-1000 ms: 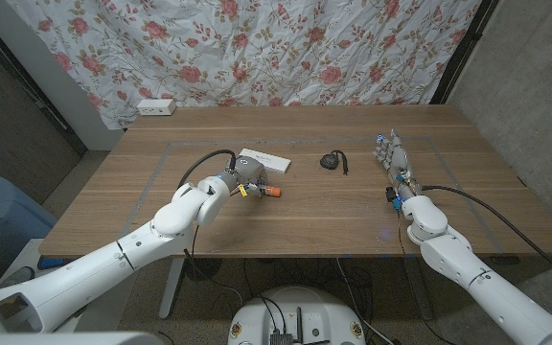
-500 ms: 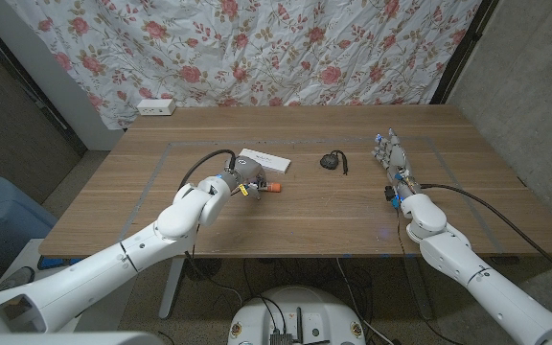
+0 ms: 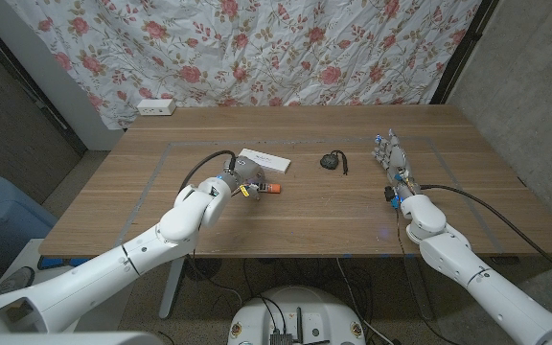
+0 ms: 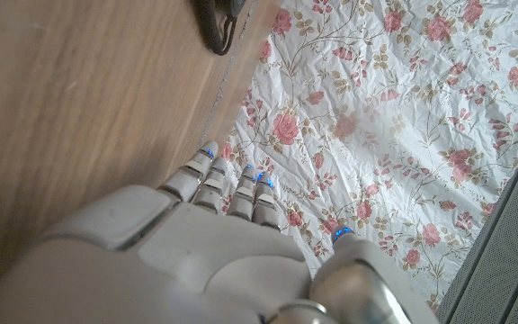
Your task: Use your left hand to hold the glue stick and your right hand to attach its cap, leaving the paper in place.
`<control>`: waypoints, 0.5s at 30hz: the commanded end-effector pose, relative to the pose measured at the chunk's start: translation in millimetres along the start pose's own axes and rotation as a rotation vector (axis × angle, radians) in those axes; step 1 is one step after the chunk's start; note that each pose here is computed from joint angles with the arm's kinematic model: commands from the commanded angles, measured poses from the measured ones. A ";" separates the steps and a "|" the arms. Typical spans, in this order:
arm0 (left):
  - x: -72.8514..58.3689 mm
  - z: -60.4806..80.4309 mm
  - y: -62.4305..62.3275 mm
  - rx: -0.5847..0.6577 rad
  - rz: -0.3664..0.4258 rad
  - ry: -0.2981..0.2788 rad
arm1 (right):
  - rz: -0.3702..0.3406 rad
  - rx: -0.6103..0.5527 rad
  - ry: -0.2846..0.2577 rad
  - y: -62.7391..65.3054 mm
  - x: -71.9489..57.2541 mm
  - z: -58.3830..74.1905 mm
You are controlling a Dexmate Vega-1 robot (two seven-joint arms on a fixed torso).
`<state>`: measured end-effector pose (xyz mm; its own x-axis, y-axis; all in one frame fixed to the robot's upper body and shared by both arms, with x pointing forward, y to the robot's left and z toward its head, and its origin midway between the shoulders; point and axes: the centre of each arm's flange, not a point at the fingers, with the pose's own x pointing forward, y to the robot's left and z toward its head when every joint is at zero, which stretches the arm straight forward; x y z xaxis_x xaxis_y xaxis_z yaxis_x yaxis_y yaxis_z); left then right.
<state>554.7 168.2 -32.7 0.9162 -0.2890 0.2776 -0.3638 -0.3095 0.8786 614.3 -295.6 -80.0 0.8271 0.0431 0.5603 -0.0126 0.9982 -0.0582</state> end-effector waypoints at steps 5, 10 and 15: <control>-4.5 -2.4 4.0 -0.029 -0.084 0.029 | 0.018 0.001 -0.004 2.0 -3.4 -0.6; -7.7 -6.6 6.9 -0.058 -0.100 0.036 | 0.030 -0.001 -0.015 1.7 -2.6 1.2; -8.4 -13.5 9.1 -0.107 -0.114 0.039 | 0.019 0.012 -0.023 0.8 -1.6 3.2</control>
<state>549.0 172.1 -27.8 0.9450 -0.2390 0.2232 -0.2891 -0.2916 0.9118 612.0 -294.1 -80.7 0.8217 0.0602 0.5668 -0.0264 0.9974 -0.0677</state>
